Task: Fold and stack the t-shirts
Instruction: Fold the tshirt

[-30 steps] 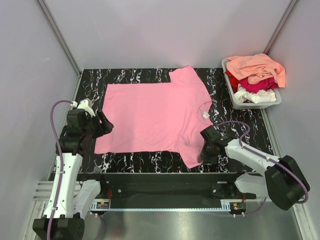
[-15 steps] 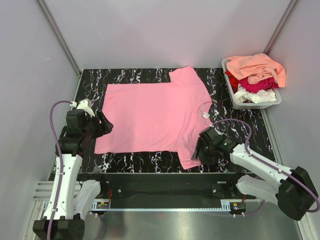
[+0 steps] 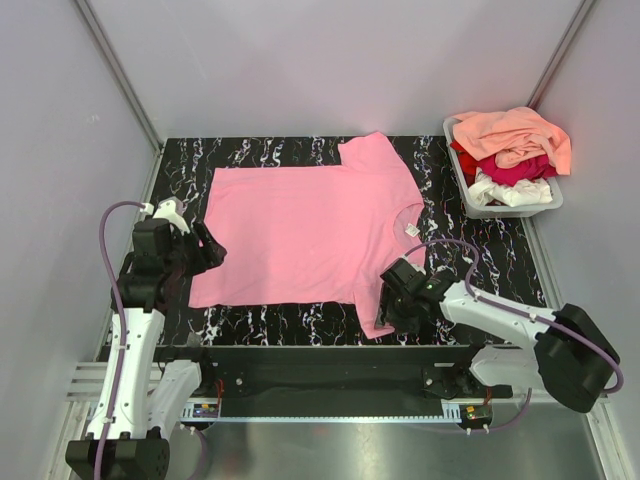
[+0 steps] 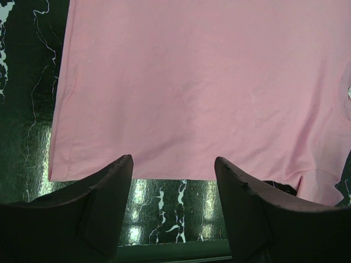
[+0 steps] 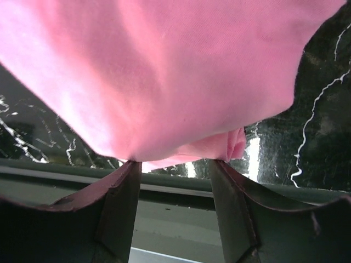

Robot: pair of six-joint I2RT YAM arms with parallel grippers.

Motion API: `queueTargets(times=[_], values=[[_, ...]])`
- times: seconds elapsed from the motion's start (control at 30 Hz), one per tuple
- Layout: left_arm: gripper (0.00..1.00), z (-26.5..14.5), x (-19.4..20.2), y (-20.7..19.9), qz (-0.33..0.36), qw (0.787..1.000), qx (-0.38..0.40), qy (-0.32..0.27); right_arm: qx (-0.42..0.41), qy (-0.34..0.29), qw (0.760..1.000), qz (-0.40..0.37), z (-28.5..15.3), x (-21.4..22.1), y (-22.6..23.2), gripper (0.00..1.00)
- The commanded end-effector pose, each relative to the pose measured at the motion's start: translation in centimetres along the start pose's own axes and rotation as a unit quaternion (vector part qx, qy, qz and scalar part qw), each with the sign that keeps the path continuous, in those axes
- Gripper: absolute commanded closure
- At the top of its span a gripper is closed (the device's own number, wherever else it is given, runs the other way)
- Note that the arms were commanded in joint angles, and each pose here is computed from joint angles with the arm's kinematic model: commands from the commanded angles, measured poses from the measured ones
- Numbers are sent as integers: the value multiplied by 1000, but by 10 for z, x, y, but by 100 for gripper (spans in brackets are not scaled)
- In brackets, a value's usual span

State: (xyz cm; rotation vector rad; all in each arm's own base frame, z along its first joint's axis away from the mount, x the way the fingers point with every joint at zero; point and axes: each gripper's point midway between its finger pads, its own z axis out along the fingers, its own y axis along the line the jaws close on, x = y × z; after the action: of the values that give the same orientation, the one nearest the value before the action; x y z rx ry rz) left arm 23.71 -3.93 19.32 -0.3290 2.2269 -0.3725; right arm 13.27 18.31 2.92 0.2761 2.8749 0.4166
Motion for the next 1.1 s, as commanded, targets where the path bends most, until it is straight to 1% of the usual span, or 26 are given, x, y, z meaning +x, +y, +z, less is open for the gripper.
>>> queueTargets(times=[0.0,0.17,0.27,0.3,0.37,0.4,0.47,0.5,0.57,0.6,0.67,0.7,0.73,0.83,0.87,0.9,0.93,0.97,1.0,1.03,1.07], values=[[34,0,-10,-2,5,1000,5,-26,5,-10,1000,4,9,-5,3,40],[34,1,-10,-3,5,1000,6,-24,26,-4,1000,12,16,-2,-4,40],[34,1,-9,-3,5,1000,7,-21,50,-5,999,11,19,-2,-13,43],[34,2,-9,-2,6,1000,6,-22,63,-5,998,10,19,-2,-17,48],[34,1,-9,-2,5,1000,6,-22,74,-4,997,7,20,-2,-22,51],[34,2,-9,-2,5,1000,5,-21,85,-2,996,4,22,0,-26,55],[34,2,-9,-2,5,1000,5,-21,91,4,996,2,28,1,-29,57],[34,2,-9,-2,5,1000,5,-21,91,10,996,-2,31,3,-30,64],[34,2,-9,-2,5,1000,5,-21,94,18,995,-5,36,6,-30,70],[34,2,-9,-2,5,1000,5,-21,91,22,996,-7,38,6,-28,74],[34,2,-9,-1,4,1000,3,-20,90,22,996,-9,38,6,-27,92],[34,3,-9,-1,4,1000,2,-20,89,19,996,-10,37,4,-26,98],[34,3,-9,-1,3,1000,2,-19,90,16,996,-10,36,2,-26,100],[34,4,-9,1,-2,1000,-7,-16,85,4,996,-15,23,-5,-20,100],[33,4,-3,8,-12,1000,-28,-3,87,-1,996,-16,12,-6,-21,100],[31,7,-4,20,-27,997,-71,15,82,-20,996,-17,2,-16,-15,100],[32,8,4,24,-40,994,-88,44,80,-34,996,-16,-7,-22,-12,100],[32,8,19,29,-47,989,-105,90,82,-60,995,-15,-22,-30,-15,100],[32,17,31,29,-56,984,-106,132,69,-81,994,-11,-32,-40,-7,100],[32,19,39,29,-61,981,-105,153,62,-94,994,-8,-39,-45,-5,100],[20,23,47,28,-64,977,-104,174,44,-110,993,-4,-47,-52,0,100]])
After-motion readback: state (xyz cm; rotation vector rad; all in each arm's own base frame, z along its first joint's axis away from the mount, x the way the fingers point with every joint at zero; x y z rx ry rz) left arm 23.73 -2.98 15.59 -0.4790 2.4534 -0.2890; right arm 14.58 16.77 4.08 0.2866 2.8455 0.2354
